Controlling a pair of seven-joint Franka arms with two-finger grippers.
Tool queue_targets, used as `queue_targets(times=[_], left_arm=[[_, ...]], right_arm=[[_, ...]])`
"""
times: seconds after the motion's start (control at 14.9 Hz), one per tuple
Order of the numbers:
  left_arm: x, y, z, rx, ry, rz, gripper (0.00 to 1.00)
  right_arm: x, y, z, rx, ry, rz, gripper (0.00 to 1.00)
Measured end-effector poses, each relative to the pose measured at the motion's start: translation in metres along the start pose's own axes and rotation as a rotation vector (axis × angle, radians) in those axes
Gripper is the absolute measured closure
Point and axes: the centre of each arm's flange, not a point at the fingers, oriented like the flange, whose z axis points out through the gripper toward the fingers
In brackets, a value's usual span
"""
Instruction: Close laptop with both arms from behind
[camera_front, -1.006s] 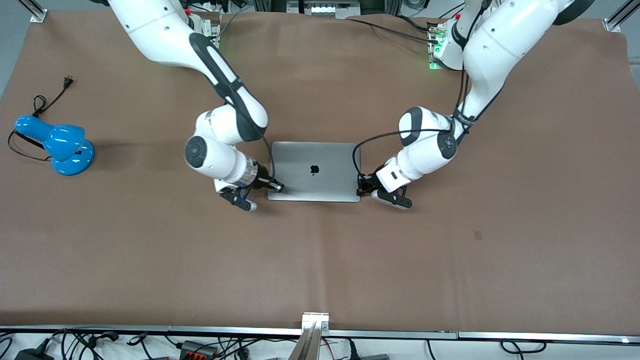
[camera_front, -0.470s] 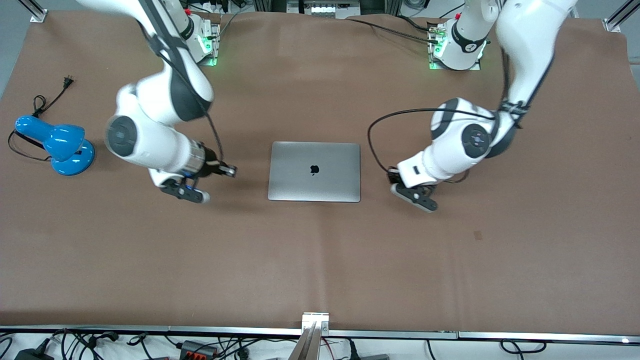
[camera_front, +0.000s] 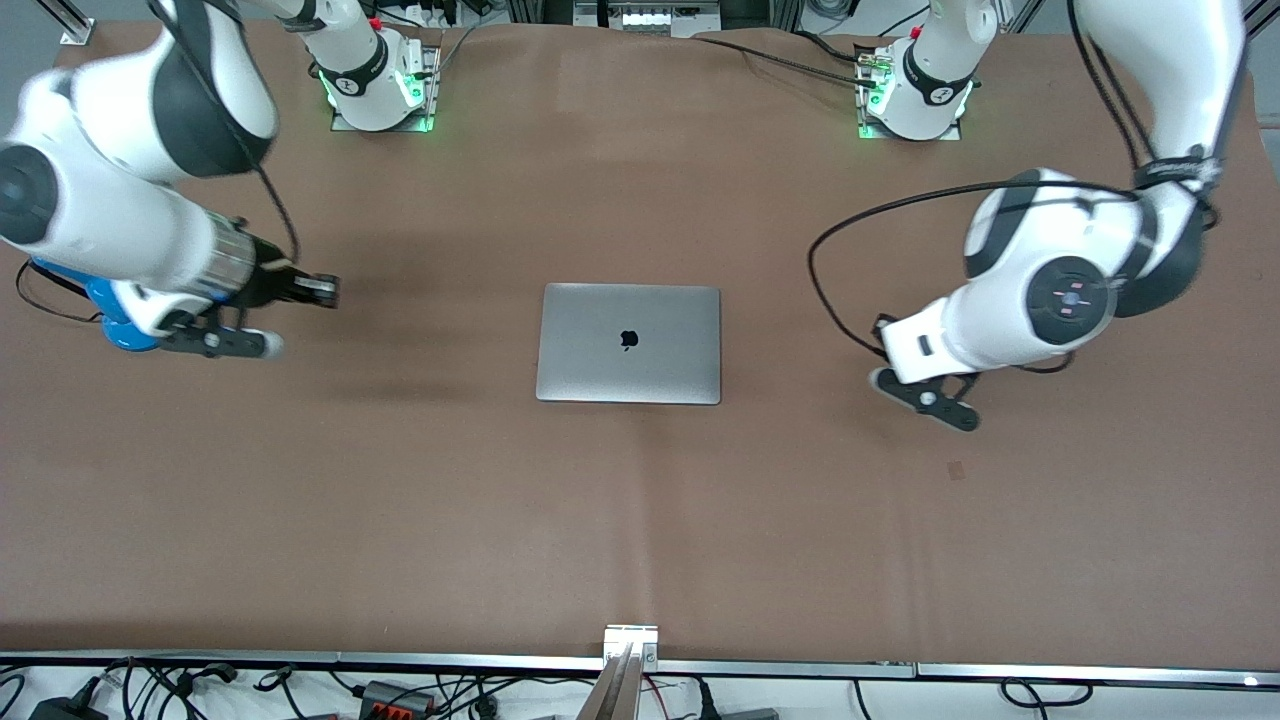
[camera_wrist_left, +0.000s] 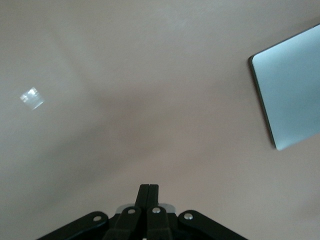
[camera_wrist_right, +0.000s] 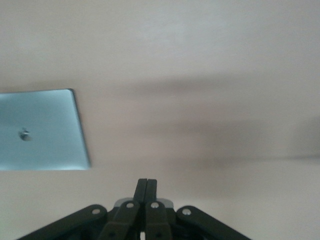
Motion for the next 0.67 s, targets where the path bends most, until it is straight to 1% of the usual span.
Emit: queue_targets(times=[0.07,0.2,0.27,0.4,0.54,0.67], left_arm=[[-0.005,-0.01,-0.015,0.018,-0.018,-0.011,0.97],[-0.015,-0.024,-0.048,0.048,-0.038,-0.033,0.82],[-0.02,-0.028,-0.065,0.053,-0.043,-0.042,0.72],[-0.032,-0.038,-0.092,0.049,-0.054,-0.067,0.55],[-0.045,-0.056,-0.11,0.038,-0.059,-0.101,0.38],[-0.056,-0.072,-0.127,0.032,-0.04,-0.135,0.2]], right_arm=[[-0.003,0.012,-0.01,-0.02,0.009,-0.022,0.99],[-0.007,0.041,-0.027,-0.046,0.019,-0.065,0.96],[-0.007,0.057,-0.035,-0.047,0.018,-0.084,0.88],[-0.005,0.079,-0.044,-0.045,0.025,-0.125,0.71],[-0.003,0.083,-0.048,-0.047,0.035,-0.144,0.53],[0.002,0.079,-0.057,-0.055,0.05,-0.149,0.35]])
